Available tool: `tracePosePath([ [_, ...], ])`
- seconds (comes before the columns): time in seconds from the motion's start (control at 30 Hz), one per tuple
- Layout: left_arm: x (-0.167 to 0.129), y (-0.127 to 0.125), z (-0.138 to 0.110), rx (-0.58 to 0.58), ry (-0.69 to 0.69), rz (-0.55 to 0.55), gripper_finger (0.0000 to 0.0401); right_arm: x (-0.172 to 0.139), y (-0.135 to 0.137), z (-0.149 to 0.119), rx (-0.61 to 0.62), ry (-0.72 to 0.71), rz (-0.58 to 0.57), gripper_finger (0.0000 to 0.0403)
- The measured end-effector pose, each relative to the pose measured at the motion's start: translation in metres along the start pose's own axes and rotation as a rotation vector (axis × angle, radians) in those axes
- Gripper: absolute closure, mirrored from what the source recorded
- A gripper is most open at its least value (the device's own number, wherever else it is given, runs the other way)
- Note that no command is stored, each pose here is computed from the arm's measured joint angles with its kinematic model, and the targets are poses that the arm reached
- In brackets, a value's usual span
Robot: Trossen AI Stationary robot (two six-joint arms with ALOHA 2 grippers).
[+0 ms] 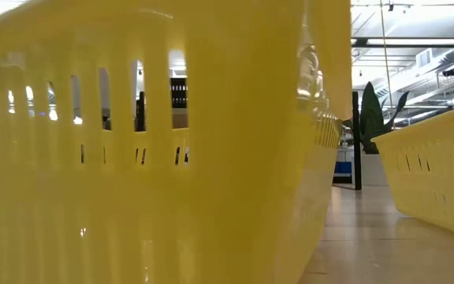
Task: Stack baskets on shelf by color
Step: Stack the black basket on the top of the black basket on the shelf
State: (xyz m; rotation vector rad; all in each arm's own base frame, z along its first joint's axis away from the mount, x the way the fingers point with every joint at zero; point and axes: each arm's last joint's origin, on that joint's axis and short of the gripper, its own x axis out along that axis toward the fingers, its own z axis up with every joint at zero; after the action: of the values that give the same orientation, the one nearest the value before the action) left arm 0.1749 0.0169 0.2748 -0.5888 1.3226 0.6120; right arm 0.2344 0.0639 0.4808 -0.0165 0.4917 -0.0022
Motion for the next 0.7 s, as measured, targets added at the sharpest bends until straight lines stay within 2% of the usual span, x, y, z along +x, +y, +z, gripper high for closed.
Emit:
tracePosePath([
  [0.2, 0.032, 0.016, -0.004, -0.07, 0.122, 0.017, 0.0262, 0.002, 0.001, 0.001, 0.001, -0.004, 0.001, 0.0245],
  [0.33, 0.047, 0.028, -0.004, -0.102, 0.17, 0.006, 0.0241, 0.006, 0.002, 0.002, 0.001, -0.007, 0.001, 0.0245],
  [0.6, 0.052, 0.036, 0.006, -0.017, 0.115, 0.064, 0.0234, 0.006, 0.002, 0.003, 0.004, -0.017, 0.002, 0.0245],
  [0.7, 0.057, 0.033, 0.013, 0.064, 0.086, 0.075, 0.0234, 0.006, 0.002, 0.004, 0.017, -0.033, 0.004, 0.0245],
])
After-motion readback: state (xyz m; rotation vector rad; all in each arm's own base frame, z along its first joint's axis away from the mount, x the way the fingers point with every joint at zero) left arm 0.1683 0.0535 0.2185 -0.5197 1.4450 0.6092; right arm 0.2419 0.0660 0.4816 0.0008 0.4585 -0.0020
